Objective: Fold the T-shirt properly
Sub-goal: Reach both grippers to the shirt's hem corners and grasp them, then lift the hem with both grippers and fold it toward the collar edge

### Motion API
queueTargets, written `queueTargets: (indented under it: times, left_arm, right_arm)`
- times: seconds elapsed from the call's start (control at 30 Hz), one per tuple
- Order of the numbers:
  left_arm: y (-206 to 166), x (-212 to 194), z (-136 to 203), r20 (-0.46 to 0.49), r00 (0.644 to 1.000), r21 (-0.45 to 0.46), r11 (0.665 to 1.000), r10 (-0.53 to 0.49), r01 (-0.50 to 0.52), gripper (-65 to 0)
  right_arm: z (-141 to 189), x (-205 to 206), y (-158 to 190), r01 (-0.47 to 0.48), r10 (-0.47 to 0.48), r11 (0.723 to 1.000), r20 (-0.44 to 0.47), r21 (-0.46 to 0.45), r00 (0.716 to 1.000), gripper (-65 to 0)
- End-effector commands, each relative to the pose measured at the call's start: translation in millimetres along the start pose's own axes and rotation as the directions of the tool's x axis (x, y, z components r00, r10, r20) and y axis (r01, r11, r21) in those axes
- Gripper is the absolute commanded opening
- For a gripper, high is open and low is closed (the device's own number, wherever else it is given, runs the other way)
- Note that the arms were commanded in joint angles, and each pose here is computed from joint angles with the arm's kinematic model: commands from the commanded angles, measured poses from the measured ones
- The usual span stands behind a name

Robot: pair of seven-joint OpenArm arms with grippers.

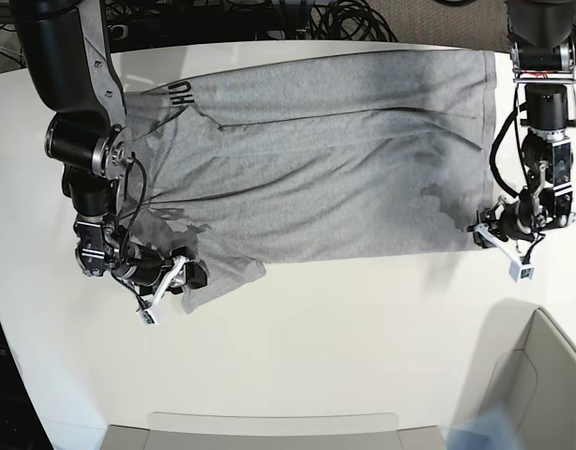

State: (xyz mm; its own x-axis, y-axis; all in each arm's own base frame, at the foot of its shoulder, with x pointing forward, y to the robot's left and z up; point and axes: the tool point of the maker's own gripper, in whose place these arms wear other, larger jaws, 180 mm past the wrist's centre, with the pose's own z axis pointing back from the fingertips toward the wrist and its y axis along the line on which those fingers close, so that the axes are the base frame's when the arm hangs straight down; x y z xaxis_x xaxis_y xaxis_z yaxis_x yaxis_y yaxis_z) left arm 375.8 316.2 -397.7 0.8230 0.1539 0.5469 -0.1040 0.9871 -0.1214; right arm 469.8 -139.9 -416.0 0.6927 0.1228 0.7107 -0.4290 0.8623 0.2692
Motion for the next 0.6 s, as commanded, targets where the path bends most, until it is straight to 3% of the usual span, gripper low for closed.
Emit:
queueTargets:
  times: [0.0,0.13,0.33,0.5,0.57]
  left_arm:
    - [9,26,6,0.069,0.998,0.023,1.0,-0.017,0.015,-35.8]
    - [1,12,-6,0.039,0.997,-0.022,0.997,-0.072,0.073,-34.7]
    - [15,-2,-26,-0.001,0.999,-0.014,0.999,-0.046,0.046,-34.6]
    - [5,-18,-38,-0.044,0.991,-0.018,0.992,-0.127,0.127,-34.8]
    - [2,-21,-40,-0.054,0.988,-0.022,0.99,-0.143,0.142,-37.7]
  right_arm:
    - [5,7,-5,-0.035,0.035,0.999,-0.028,-0.005,0.999,-36.7]
    - [5,7,-5,-0.035,0.035,0.999,-0.028,-0.005,0.999,-36.7]
    - [5,7,-5,-0.036,0.036,0.999,-0.029,-0.005,0.999,-36.7]
    - [5,13,-5,-0.042,0.042,0.999,-0.021,-0.007,0.999,-36.9]
    - [6,18,-5,-0.048,0.047,0.999,-0.015,-0.007,0.999,-38.1]
